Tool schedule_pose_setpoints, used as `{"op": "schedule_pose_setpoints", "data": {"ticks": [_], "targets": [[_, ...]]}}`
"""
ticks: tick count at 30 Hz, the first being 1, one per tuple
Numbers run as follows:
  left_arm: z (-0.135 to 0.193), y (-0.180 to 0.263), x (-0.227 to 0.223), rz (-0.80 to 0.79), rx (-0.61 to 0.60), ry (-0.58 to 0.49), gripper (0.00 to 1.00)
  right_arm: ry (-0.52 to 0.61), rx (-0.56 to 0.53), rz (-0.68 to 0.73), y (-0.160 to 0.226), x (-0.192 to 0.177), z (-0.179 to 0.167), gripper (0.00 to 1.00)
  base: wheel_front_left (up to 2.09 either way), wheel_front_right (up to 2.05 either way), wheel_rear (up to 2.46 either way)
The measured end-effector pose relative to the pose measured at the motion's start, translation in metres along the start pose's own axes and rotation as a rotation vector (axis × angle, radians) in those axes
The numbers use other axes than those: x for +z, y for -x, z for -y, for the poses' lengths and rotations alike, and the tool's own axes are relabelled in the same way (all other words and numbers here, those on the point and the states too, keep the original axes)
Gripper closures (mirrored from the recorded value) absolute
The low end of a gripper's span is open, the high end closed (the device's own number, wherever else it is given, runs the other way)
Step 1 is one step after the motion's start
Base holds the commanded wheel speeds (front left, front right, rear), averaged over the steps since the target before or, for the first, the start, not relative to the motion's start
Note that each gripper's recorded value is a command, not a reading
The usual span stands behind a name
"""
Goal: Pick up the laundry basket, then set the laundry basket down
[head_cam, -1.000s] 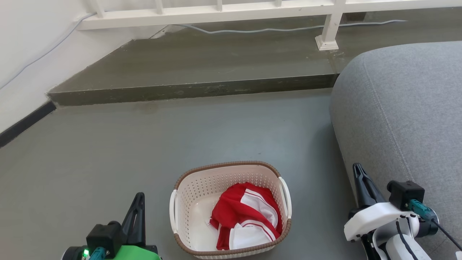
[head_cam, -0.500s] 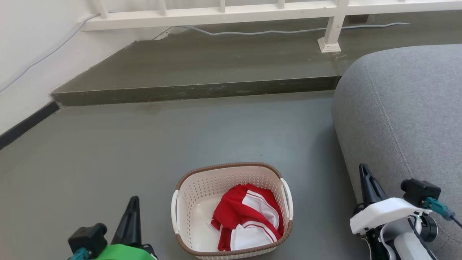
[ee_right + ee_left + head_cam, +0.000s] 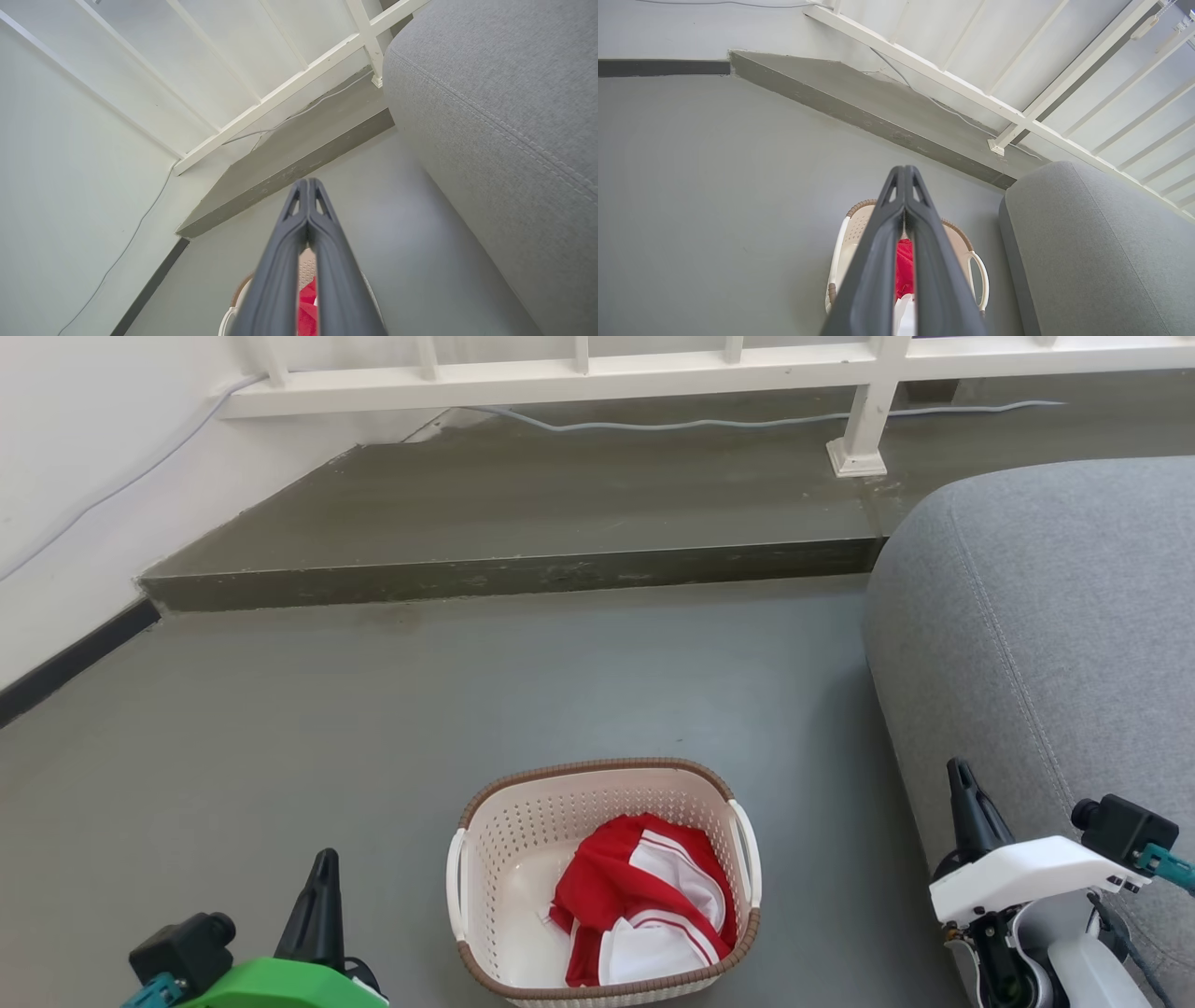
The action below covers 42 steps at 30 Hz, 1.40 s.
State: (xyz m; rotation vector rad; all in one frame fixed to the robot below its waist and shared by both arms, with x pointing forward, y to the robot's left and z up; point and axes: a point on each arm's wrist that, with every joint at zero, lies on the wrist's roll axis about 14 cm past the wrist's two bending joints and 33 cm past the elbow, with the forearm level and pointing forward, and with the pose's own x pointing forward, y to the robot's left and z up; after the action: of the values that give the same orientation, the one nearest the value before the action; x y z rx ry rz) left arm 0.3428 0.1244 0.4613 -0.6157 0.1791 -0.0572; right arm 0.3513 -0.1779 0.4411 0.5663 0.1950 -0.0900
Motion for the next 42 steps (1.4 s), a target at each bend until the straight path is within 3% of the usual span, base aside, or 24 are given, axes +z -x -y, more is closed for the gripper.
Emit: {"op": "schedule_pose_setpoints", "data": {"ticks": [42], "targets": [[-0.031, -0.011, 0.022, 0.007, 0.054, 0.581, 1.00, -0.619, 0.010, -0.002, -0.011, 0.021, 0.005, 1.00, 0.00, 0.00, 0.00]]}}
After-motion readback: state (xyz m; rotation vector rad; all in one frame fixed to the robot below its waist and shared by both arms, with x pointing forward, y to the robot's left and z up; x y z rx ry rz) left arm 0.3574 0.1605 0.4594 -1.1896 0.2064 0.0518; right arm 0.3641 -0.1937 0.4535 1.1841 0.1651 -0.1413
